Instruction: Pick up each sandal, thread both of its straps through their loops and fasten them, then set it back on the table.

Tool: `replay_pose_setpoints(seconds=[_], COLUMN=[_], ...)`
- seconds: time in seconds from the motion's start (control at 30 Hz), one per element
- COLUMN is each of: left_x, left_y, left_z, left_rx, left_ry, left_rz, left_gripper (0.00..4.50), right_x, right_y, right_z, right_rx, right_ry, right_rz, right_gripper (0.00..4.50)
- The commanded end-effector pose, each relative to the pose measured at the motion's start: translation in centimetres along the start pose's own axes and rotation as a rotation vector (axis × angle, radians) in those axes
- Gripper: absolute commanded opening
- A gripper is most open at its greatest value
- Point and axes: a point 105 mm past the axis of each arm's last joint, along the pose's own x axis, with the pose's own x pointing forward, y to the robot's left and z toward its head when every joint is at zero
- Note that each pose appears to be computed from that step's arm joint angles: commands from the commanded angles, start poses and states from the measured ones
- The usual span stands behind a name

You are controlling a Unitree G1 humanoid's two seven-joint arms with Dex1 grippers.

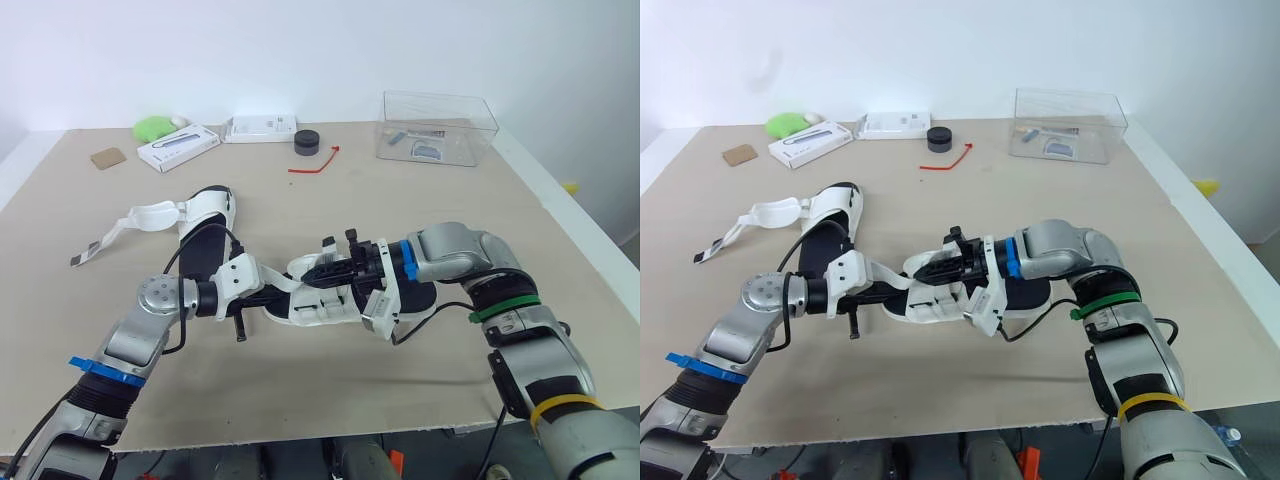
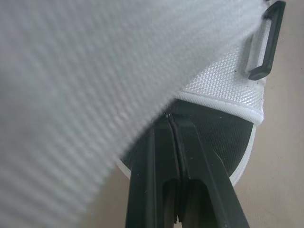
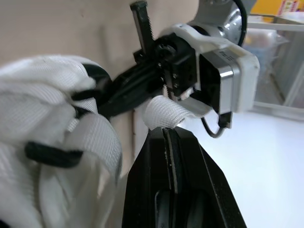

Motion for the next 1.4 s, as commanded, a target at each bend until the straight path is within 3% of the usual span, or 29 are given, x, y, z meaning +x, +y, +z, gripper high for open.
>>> replay_pose_setpoints(seconds=[0.03,0.5,0.9,1.07,1.4], left_x=[0.1,0.1,0.0,0.1,0.1], left_y=[-0.4,-0.5,-0.7,-0.6,-0.5], left_z=[-1.4,-1.3,-1.4,-1.4,-1.4], left_rx=[-0.029,-0.027,-0.028,-0.027,-0.026], left_ry=[0.052,0.055,0.058,0.059,0.057], left_rz=[-0.002,-0.011,-0.018,-0.018,-0.016], left_gripper=[0.00,0.00,0.00,0.00,0.00], right_x=[-0.8,-2.7,-3.7,-3.7,-3.9], right_y=[-3.4,-2.1,-3.3,-3.1,-2.6], right_z=[-1.0,-4.0,-1.6,-1.5,-4.4], right_rx=[-0.129,-0.286,-0.221,-0.301,-0.356], right_ry=[0.051,0.183,0.048,0.039,0.193], right_rz=[-0.153,-0.241,-0.403,-0.381,-0.369], right_gripper=[0.11,0.11,0.11,0.11,0.11])
